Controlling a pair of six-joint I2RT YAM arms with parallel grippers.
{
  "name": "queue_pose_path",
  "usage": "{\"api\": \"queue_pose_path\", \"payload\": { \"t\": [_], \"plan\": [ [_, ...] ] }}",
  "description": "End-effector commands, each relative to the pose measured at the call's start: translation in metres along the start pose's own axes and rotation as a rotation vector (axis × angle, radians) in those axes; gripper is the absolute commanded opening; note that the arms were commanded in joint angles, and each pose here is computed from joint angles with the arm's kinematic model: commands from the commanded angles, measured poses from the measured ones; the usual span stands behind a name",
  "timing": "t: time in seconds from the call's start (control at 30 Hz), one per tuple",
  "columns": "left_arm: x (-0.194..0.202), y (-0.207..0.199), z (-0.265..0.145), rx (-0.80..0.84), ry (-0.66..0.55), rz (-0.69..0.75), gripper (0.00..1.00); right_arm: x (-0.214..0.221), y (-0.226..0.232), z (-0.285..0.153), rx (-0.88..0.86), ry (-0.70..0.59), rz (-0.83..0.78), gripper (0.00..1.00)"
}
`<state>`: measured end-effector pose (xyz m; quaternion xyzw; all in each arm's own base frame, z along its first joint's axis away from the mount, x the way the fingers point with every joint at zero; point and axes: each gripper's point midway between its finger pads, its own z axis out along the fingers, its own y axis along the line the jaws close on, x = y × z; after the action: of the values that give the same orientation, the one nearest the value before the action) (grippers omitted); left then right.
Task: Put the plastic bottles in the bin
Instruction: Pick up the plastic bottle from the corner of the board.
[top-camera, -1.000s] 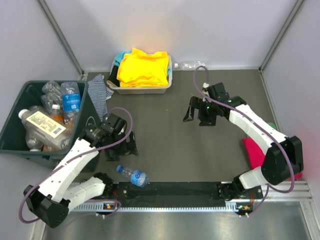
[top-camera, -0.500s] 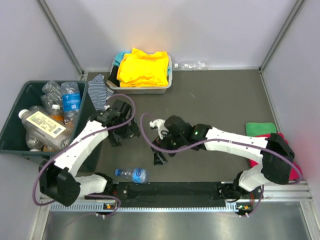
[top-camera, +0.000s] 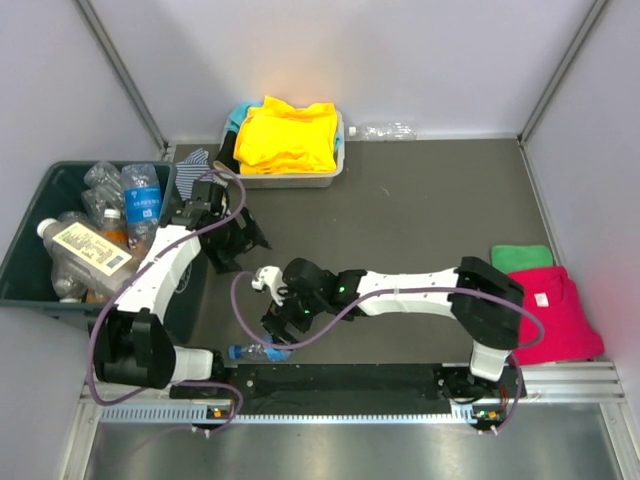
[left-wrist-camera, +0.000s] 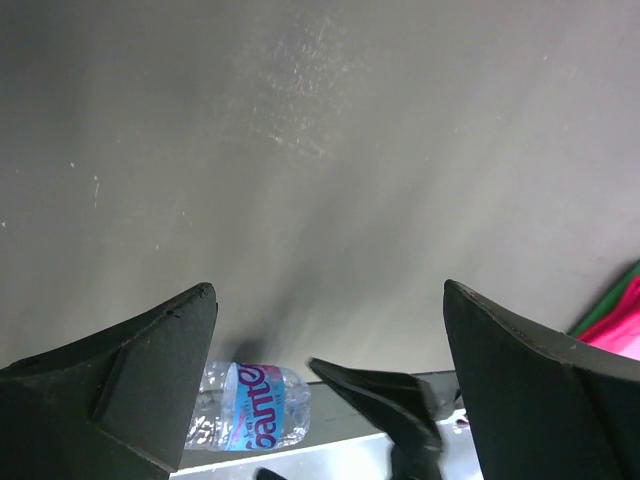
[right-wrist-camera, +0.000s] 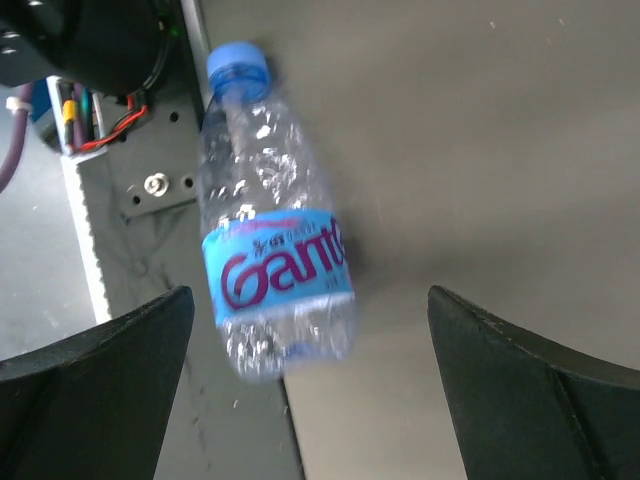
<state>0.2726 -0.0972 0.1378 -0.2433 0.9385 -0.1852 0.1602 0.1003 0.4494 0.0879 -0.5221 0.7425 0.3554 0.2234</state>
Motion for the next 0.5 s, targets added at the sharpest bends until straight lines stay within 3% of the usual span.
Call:
{"api": "queue_pose_path", "payload": {
  "t": [0.0,0.2,0.33,0.47],
  "plan": [
    [-0.016,-0.012,-0.009,0.100,-0.026,0.019,0.99,-0.036,0.015,0.014,-0.046,-0.081,-0.107,0.99],
    [-0.020,-0.010,-0.012,0.137,-0.011,0.019,0.99,-0.007,0.028,0.024,-0.081,0.007,-0.131,0.96],
    [-0.020,-0.010,-0.011,0.149,-0.005,0.031,0.99,0.011,0.024,0.031,-0.071,0.058,-0.116,0.86],
    [-0.018,-0.010,-0.011,0.159,0.019,0.049,0.99,0.016,0.014,0.036,-0.020,0.070,-0.103,0.82]
  ]
}}
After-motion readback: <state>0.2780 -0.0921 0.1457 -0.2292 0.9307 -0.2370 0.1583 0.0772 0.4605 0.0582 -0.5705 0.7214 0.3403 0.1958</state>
